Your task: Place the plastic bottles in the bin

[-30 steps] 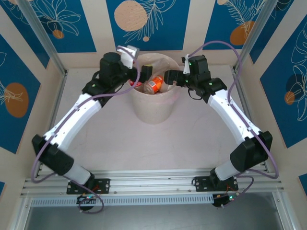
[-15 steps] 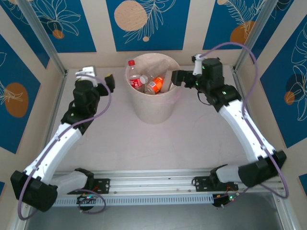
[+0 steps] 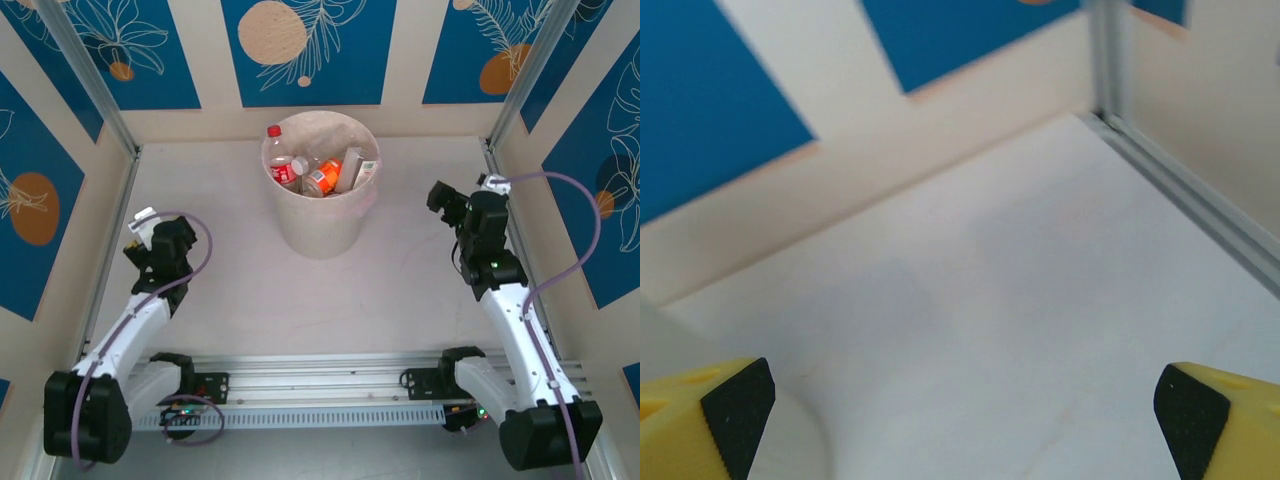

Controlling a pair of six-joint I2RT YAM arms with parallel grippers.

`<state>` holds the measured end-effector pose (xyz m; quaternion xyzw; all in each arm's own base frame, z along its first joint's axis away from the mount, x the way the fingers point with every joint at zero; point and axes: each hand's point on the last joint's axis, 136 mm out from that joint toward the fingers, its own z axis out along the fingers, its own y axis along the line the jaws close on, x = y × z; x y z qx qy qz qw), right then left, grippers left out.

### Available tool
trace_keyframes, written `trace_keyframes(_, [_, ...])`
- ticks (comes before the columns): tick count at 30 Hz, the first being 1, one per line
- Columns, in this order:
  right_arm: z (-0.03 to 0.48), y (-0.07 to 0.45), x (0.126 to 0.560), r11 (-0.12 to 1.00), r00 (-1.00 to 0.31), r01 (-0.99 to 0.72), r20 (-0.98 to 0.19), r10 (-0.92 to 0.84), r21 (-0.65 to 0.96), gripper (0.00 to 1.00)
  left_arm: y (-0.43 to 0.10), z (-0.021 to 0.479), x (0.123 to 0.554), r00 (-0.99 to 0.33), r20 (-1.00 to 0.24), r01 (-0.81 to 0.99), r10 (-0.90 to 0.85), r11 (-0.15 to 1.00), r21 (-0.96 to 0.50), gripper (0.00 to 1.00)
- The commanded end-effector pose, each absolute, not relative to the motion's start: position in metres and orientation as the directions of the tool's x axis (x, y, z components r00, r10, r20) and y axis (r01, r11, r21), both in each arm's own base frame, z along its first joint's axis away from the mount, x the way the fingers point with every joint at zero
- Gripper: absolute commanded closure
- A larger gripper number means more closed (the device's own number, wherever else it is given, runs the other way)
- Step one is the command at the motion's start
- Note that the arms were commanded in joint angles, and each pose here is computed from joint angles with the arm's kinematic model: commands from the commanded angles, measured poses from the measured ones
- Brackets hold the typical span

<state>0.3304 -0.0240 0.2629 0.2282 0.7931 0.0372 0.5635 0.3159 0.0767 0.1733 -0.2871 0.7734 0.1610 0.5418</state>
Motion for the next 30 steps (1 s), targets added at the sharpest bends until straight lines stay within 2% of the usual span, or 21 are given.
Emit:
trace_keyframes(1, [0.248, -0.051, 0.334, 0.834, -0.143, 0.401, -0.874, 0.465, 0.379, 0.00, 0.093, 0.163, 0.319, -0.179, -0.938, -0.670, -0.298, 0.735, -0.106, 0.00])
trace_keyframes(6, [0.188, -0.063, 0.342, 0.821, -0.205, 0.434, -0.846, 0.492, 0.372, 0.00, 0.081, 0.135, 0.343, -0.302, -0.922, -0.570, -0.242, 0.821, -0.028, 0.00])
trace_keyframes(10, [0.155, -0.066, 0.350, 0.836, -0.286, 0.447, -0.835, 0.470, 0.317, 0.01, 0.046, 0.116, 0.374, -0.402, -0.910, -0.326, -0.102, 0.945, 0.039, 0.00])
trace_keyframes(13, [0.143, -0.066, 0.356, 0.852, -0.315, 0.440, -0.840, 0.442, 0.284, 0.01, 0.023, 0.103, 0.387, -0.453, -0.891, -0.182, -0.043, 0.982, 0.045, 0.00])
trace_keyframes(19, [0.131, -0.058, 0.362, 0.886, -0.374, 0.390, -0.836, 0.403, 0.252, 0.00, -0.008, 0.101, 0.384, -0.315, -0.948, 0.009, 0.035, 0.999, 0.034, 0.00])
trace_keyframes(22, [0.125, -0.052, 0.365, 0.904, -0.402, 0.350, -0.833, 0.380, 0.243, 0.00, -0.008, 0.093, 0.388, -0.307, -0.951, 0.007, 0.037, 0.999, 0.037, 0.00])
trace_keyframes(23, [0.123, -0.049, 0.367, 0.911, -0.410, 0.333, -0.833, 0.373, 0.244, 0.00, -0.003, 0.090, 0.389, -0.345, -0.938, -0.028, 0.028, 0.999, 0.040, 0.00])
trace_keyframes(26, [0.112, -0.042, 0.372, 0.921, -0.425, 0.292, -0.829, 0.365, 0.256, 0.00, 0.004, 0.092, 0.390, -0.349, -0.936, -0.129, 0.055, 0.986, 0.106, 0.00])
trace_keyframes(30, [0.109, -0.022, 0.383, 0.956, -0.395, 0.164, -0.871, 0.291, 0.245, 0.00, 0.005, 0.092, 0.390, -0.348, -0.936, -0.136, 0.053, 0.985, 0.106, 0.00])
